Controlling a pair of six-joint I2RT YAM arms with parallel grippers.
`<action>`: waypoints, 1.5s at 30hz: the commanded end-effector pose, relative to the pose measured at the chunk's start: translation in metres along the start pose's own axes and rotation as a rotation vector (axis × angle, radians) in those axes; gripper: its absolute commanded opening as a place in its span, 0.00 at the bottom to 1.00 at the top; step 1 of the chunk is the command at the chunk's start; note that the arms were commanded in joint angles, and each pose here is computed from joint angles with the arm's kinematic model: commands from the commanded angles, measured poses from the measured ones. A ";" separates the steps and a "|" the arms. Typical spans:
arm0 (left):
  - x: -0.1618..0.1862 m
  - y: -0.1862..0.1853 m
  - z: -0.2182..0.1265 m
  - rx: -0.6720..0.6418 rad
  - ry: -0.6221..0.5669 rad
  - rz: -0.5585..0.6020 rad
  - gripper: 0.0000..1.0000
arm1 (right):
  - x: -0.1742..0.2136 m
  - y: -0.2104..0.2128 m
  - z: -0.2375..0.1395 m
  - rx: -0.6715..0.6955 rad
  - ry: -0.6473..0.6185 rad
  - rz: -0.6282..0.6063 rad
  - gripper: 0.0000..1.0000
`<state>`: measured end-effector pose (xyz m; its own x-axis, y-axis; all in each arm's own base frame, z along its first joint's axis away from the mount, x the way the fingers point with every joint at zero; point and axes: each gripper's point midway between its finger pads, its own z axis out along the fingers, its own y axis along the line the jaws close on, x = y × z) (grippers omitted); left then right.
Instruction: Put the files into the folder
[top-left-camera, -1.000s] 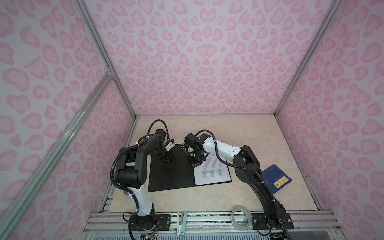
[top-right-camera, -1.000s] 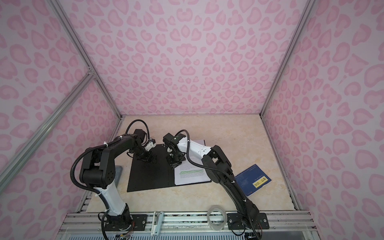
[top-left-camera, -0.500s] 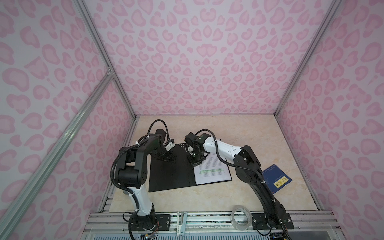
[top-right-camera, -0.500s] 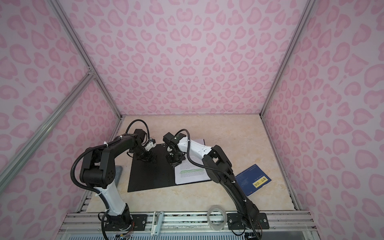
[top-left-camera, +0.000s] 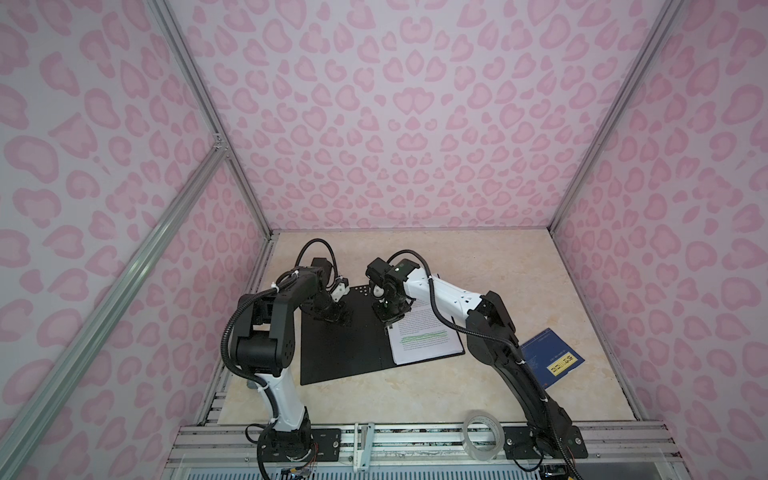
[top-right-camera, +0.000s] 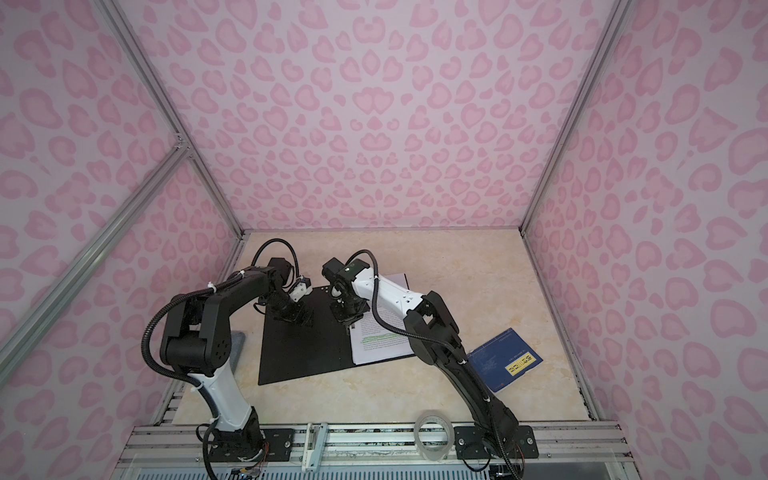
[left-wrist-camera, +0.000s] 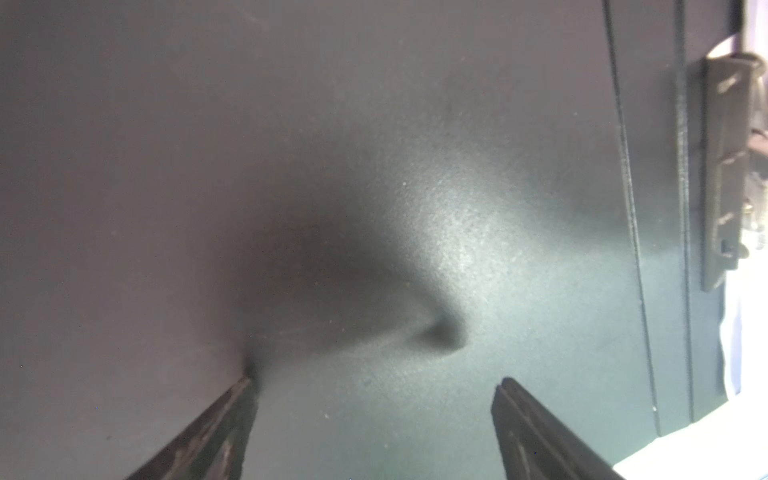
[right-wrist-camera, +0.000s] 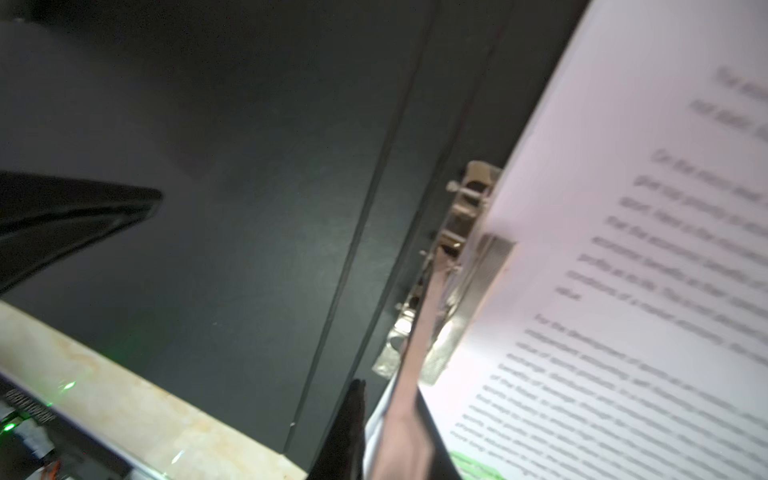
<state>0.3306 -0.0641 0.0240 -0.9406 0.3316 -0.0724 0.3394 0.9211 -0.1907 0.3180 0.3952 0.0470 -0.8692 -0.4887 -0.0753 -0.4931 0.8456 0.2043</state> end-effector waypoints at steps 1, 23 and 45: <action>0.015 -0.003 0.002 0.016 0.064 -0.025 0.92 | 0.005 -0.010 0.002 0.053 0.033 -0.009 0.21; 0.014 -0.005 -0.009 0.013 0.057 -0.019 0.93 | 0.002 0.008 -0.062 -0.012 -0.015 -0.087 0.21; 0.011 -0.006 -0.002 0.035 0.060 -0.036 0.92 | -0.011 0.009 -0.033 -0.100 0.028 -0.077 0.19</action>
<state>0.3188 -0.0635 0.0272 -0.9503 0.3111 -0.0103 0.3061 0.9282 -0.2113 0.3281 0.4066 0.0891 -0.8321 -0.5459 -0.0982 -0.5468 0.7777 0.3101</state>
